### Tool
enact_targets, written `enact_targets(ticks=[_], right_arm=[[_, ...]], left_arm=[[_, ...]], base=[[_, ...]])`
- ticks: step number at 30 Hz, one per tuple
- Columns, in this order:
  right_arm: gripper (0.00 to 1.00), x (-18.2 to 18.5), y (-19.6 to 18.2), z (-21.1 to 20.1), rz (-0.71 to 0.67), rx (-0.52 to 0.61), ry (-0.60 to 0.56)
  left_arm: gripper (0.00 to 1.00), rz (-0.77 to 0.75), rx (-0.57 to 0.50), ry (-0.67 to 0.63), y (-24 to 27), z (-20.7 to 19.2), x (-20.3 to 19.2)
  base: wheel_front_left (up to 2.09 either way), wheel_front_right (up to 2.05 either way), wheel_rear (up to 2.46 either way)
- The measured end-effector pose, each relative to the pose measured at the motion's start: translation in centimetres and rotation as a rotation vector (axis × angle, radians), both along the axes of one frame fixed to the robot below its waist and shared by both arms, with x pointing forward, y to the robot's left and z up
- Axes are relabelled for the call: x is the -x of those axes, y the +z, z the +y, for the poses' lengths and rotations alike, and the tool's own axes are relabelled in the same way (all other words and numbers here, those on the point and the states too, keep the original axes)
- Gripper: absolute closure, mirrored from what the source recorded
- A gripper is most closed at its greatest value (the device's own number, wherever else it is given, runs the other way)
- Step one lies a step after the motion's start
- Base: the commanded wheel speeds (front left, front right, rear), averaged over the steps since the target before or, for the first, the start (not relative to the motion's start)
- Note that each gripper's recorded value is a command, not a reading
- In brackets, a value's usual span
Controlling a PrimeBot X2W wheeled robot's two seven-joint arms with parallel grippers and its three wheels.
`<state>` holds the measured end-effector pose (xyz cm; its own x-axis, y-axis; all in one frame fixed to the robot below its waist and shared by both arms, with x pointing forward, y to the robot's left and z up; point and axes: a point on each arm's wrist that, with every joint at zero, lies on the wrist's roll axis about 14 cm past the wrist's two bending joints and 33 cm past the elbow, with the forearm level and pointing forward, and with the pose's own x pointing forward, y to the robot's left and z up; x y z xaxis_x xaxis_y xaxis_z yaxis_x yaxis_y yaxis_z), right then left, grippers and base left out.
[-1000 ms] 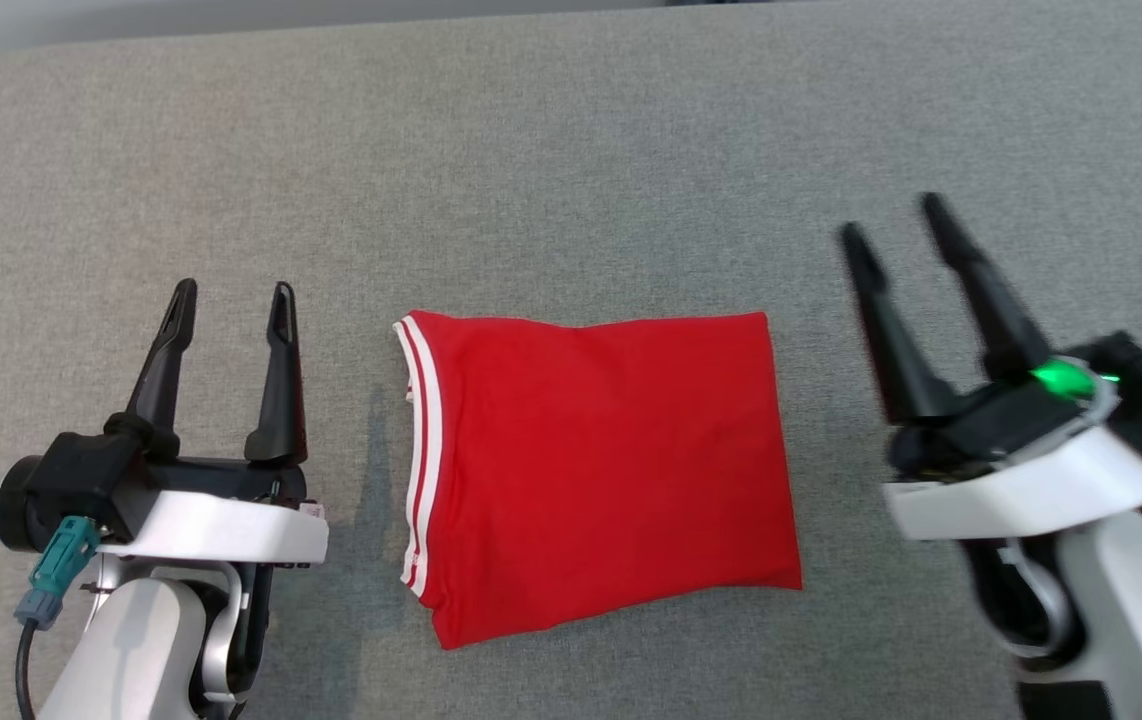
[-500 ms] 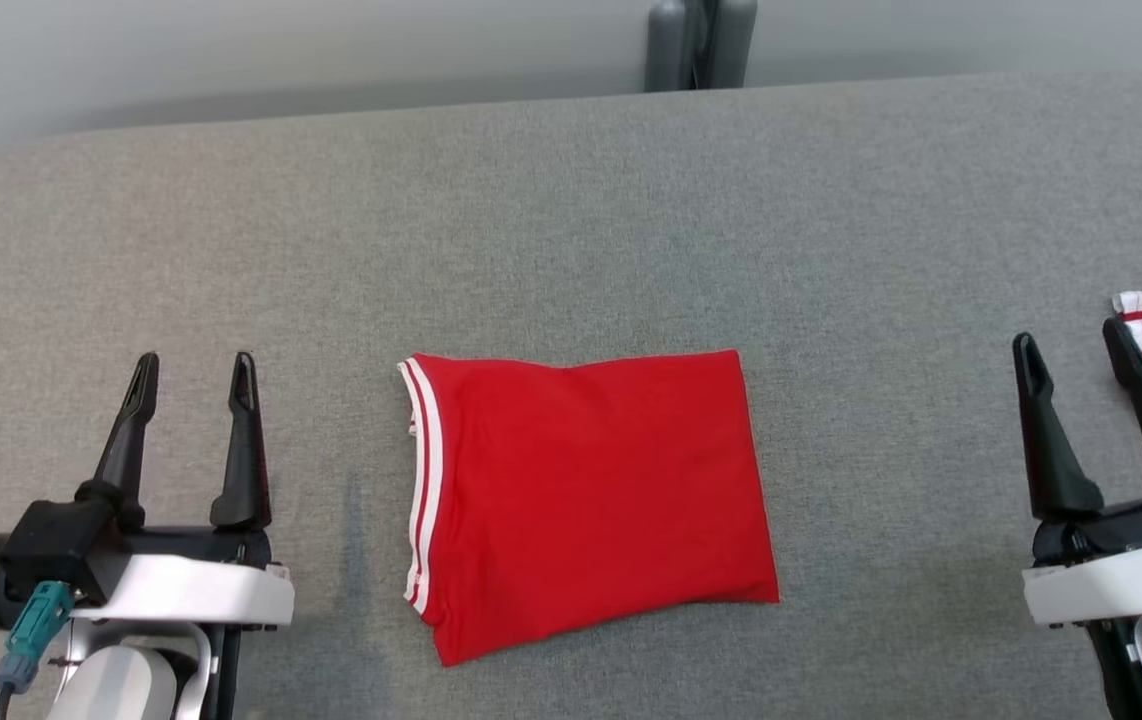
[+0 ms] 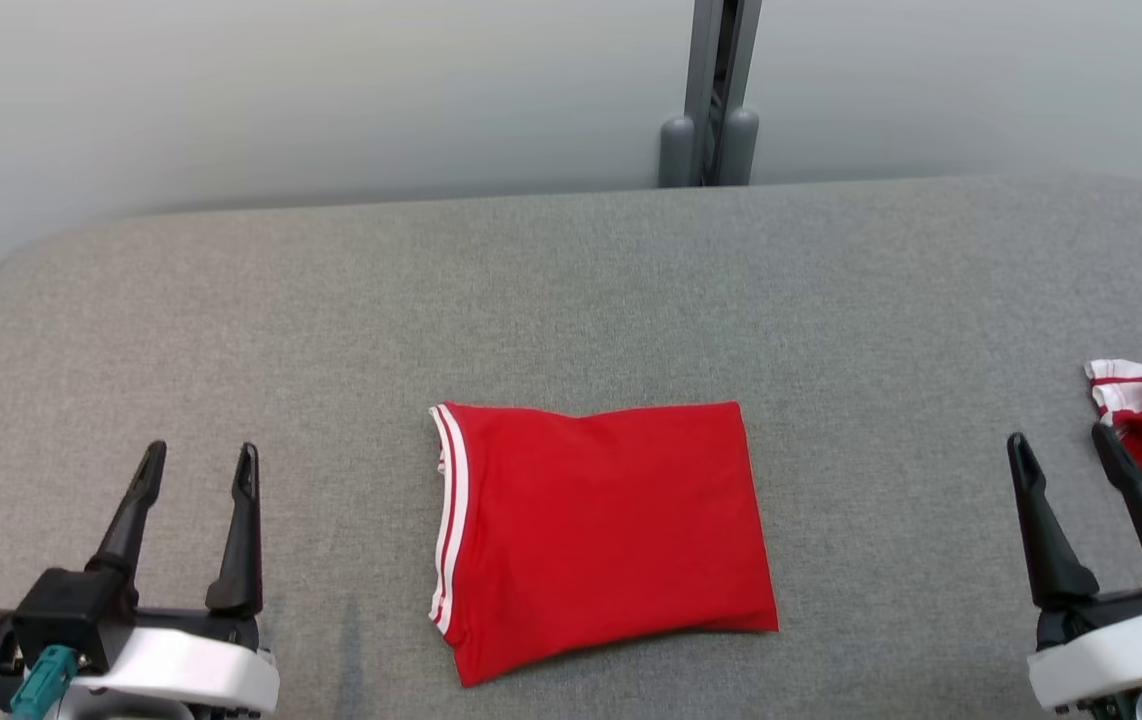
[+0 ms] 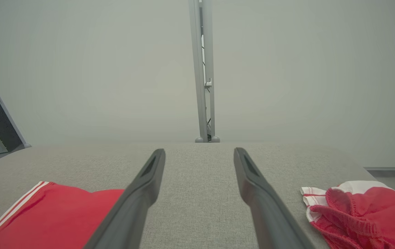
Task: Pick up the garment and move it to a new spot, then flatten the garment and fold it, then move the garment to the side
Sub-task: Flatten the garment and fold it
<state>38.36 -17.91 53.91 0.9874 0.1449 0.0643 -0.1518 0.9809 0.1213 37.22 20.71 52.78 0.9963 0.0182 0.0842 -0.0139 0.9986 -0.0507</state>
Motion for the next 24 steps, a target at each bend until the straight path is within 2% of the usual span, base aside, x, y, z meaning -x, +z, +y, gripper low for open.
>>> enact_targets(ticks=[9, 24], right_arm=[[0.0, 2.8, -0.1, -0.3, 0.024, 0.004, -0.016], [0.0, 3.6, 0.7, -0.9, 0.014, 0.016, -0.034]], left_arm=[[0.0, 0.015, -0.019, -0.016, 0.5, 0.0, 2.8], [0.0, 0.011, -0.014, -0.013, 1.4, -0.3, 3.6]], base=[[0.0, 0.0, 0.0], [0.0, 0.0, 0.0]])
